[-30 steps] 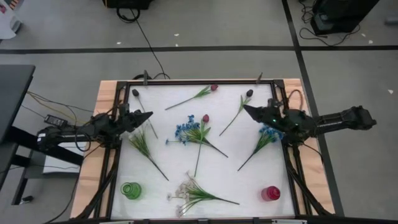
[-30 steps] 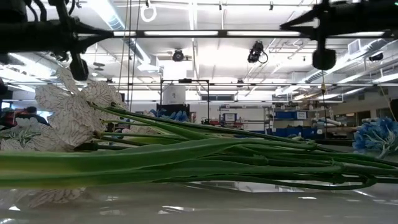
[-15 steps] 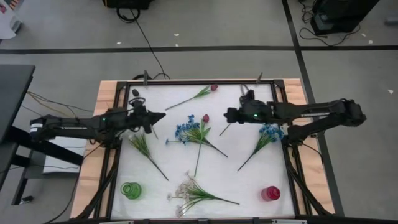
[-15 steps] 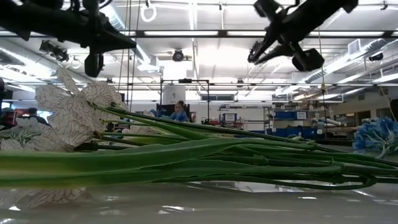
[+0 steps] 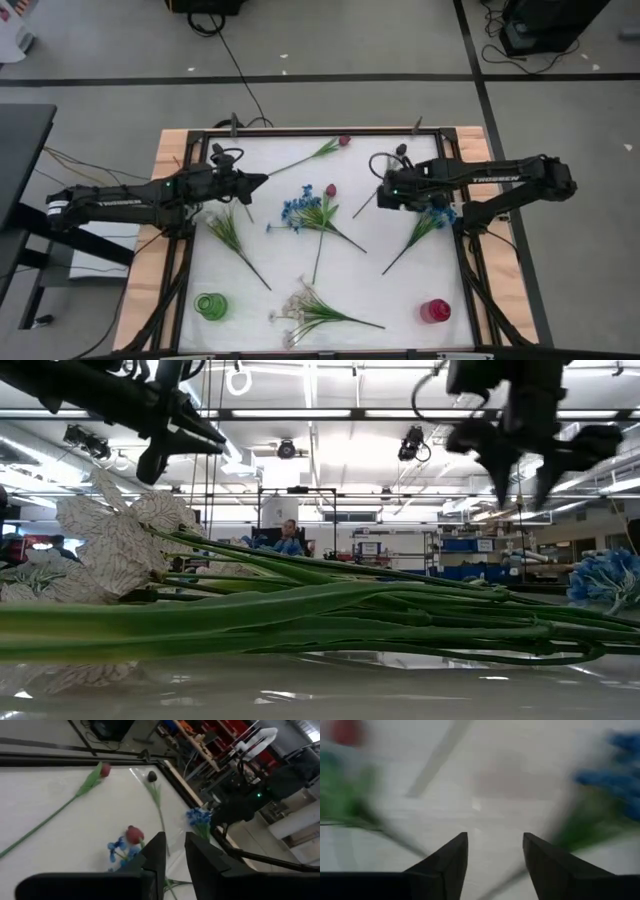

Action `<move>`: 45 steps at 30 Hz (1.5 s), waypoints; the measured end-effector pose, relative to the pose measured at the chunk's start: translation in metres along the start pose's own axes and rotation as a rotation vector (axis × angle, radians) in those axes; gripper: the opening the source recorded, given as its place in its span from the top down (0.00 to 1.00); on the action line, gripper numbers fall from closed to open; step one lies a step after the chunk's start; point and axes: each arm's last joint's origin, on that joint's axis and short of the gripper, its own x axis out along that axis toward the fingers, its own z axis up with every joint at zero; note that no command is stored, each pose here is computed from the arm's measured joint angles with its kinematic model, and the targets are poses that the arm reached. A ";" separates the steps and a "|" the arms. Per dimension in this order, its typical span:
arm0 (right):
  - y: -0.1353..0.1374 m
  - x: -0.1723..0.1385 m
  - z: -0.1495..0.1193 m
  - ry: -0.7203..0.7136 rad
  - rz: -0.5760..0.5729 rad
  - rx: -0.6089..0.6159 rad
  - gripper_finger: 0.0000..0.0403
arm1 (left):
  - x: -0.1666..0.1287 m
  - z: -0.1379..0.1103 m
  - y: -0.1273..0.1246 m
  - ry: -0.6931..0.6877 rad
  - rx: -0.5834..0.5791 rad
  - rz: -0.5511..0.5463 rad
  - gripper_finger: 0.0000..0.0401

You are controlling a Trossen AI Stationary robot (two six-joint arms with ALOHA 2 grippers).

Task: Sort flowers into vase by color
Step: Put the right blue flowers into the red flower vase

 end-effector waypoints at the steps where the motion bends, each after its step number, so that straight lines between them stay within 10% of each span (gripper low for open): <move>1: -0.004 0.004 -0.001 0.017 -0.041 0.013 0.49 | 0.000 0.000 0.001 0.003 0.000 0.009 0.79; 19: -0.019 0.046 -0.048 0.214 -0.203 0.184 0.46 | 0.009 0.013 0.029 0.107 0.094 0.066 0.72; 34: -0.048 0.086 -0.050 0.047 -0.239 0.525 0.46 | 0.011 0.018 0.036 0.102 0.154 0.084 0.58; 45: -0.055 0.096 -0.033 -0.122 -0.198 0.538 0.47 | 0.010 0.016 0.037 0.119 0.154 0.091 0.58</move>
